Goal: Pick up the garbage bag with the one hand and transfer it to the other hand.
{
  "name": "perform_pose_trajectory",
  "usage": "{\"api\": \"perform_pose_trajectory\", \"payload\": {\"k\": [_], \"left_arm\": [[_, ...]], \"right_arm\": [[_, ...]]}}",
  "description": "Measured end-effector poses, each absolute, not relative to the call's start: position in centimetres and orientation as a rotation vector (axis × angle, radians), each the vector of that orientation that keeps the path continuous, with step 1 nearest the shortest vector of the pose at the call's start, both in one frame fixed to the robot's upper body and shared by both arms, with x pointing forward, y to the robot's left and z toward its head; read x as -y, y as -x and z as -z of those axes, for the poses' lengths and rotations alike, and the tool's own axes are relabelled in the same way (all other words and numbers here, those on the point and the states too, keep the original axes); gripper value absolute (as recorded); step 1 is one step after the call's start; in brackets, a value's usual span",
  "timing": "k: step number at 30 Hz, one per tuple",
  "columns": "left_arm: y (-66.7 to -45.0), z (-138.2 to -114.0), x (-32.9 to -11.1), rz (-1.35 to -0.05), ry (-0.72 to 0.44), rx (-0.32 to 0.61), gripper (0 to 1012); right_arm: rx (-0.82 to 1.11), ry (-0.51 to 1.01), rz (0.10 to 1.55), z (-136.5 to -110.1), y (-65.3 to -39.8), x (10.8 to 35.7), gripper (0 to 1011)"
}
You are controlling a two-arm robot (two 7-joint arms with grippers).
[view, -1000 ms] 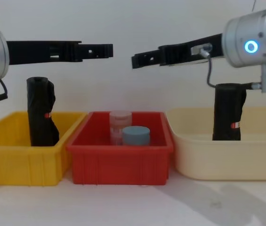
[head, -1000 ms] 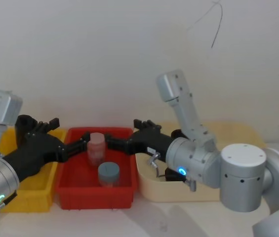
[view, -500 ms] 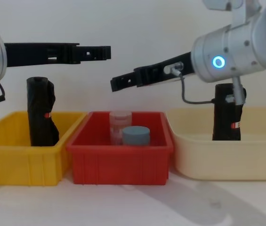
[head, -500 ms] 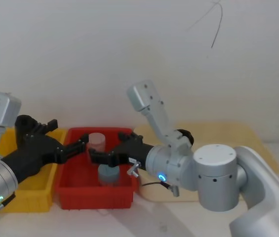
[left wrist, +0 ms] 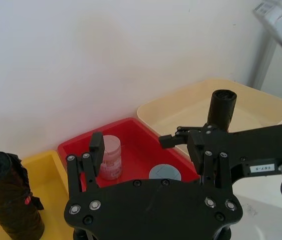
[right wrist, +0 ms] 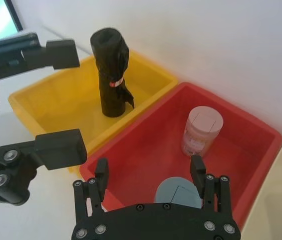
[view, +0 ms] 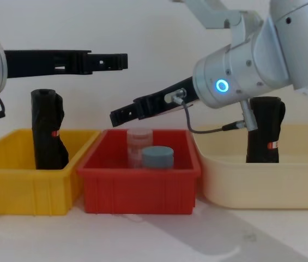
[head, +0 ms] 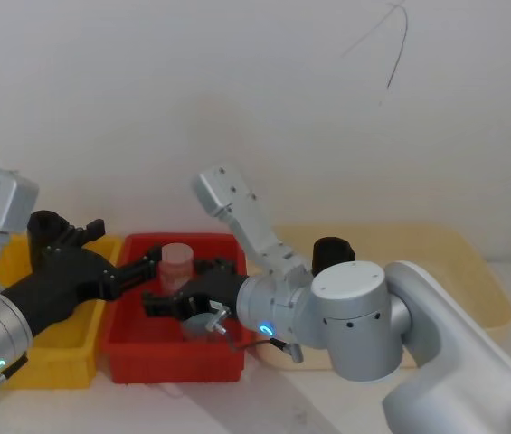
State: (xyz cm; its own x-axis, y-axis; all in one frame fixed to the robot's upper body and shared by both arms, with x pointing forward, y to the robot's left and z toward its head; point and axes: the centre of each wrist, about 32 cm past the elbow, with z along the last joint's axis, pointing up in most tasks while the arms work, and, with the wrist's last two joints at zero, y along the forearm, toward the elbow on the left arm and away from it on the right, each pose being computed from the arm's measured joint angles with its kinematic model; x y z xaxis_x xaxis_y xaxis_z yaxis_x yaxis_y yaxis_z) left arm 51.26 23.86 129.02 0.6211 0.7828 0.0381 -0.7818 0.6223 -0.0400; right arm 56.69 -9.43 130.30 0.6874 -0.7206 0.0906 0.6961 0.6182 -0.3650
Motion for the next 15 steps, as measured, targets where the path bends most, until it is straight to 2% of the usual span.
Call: {"api": "perform_pose_trajectory", "payload": {"k": [15], "left_arm": [[-51.24, -128.98, -23.87, -0.900, 0.019, 0.053, 1002]], "right_arm": [[-0.070, 0.483, 0.808, -129.46, -57.47, 8.58, 1000]]}}
